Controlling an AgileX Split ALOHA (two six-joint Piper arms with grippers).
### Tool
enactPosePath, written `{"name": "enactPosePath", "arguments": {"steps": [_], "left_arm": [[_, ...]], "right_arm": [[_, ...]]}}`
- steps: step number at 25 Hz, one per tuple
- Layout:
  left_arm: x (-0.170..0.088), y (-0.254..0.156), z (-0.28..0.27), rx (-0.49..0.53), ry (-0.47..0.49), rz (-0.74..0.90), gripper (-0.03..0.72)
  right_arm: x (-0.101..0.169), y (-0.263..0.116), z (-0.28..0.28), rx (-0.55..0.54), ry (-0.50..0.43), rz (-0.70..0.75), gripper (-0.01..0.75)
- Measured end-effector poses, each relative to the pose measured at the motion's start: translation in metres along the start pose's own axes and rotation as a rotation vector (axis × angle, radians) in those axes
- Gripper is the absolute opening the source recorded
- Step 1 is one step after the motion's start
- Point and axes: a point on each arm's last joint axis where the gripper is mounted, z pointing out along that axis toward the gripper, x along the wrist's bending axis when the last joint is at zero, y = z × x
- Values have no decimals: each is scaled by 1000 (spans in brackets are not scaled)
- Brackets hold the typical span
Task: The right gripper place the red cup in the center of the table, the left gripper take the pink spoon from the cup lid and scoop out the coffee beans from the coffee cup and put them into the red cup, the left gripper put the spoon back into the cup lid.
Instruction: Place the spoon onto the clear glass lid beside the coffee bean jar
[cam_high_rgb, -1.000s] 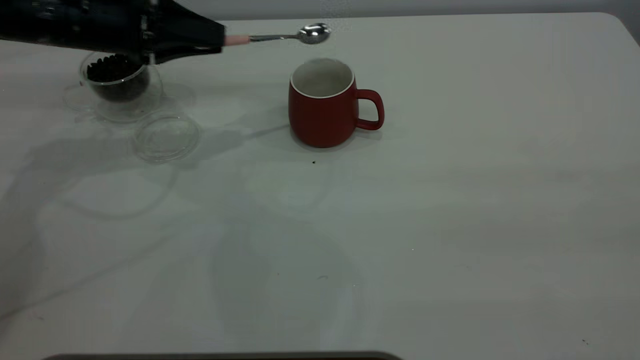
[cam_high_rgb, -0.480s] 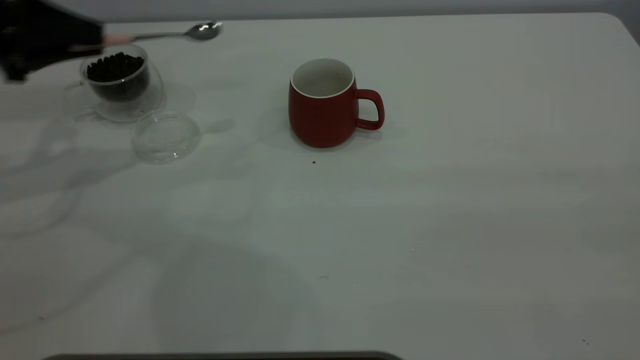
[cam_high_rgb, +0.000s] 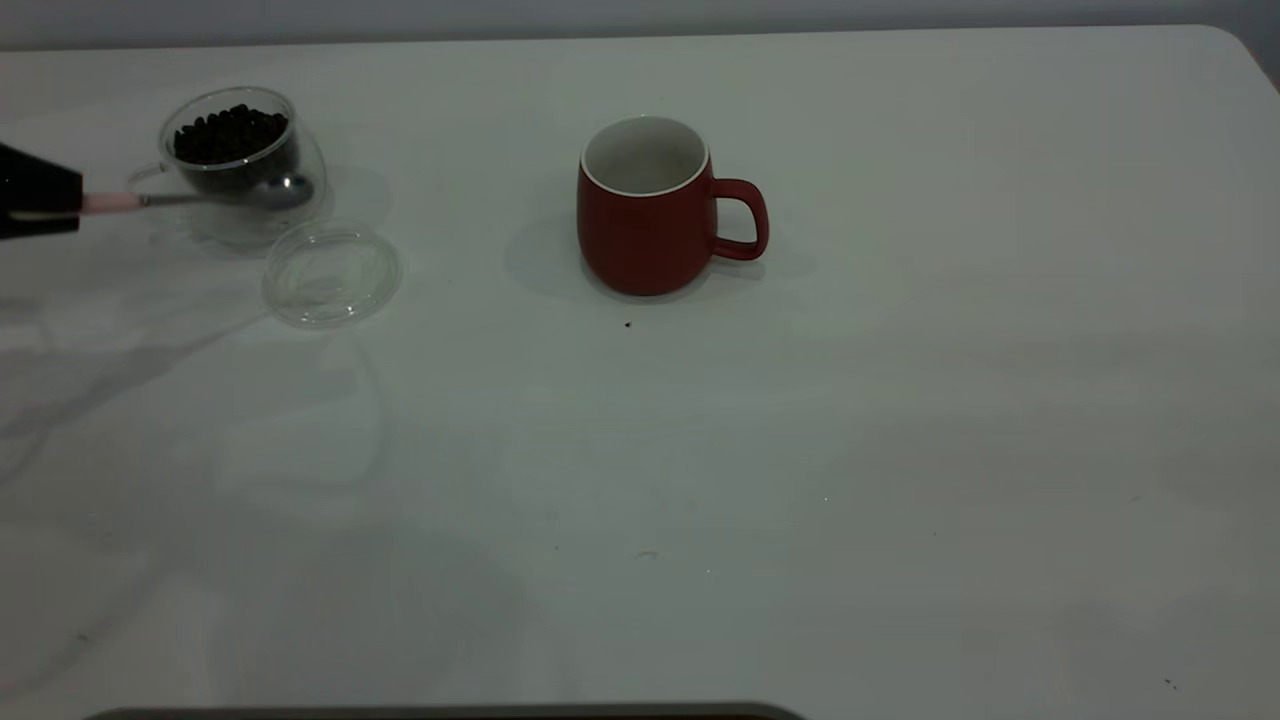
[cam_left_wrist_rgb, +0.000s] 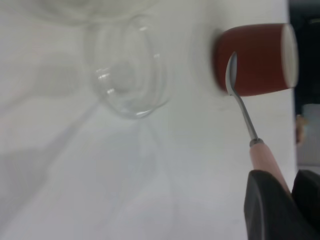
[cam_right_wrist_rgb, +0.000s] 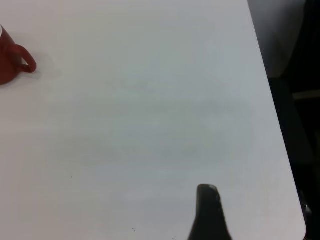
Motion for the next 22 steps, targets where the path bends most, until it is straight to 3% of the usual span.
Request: {"name": "enactPosePath", "arguments": {"steps": [10, 22], "left_arm": [[26, -13, 15, 20, 33, -90, 119], [57, -12, 35, -26, 0, -151, 119]], "right_arm": [[0, 0, 0, 0, 0, 0, 586], [0, 0, 0, 0, 0, 0, 586]]}}
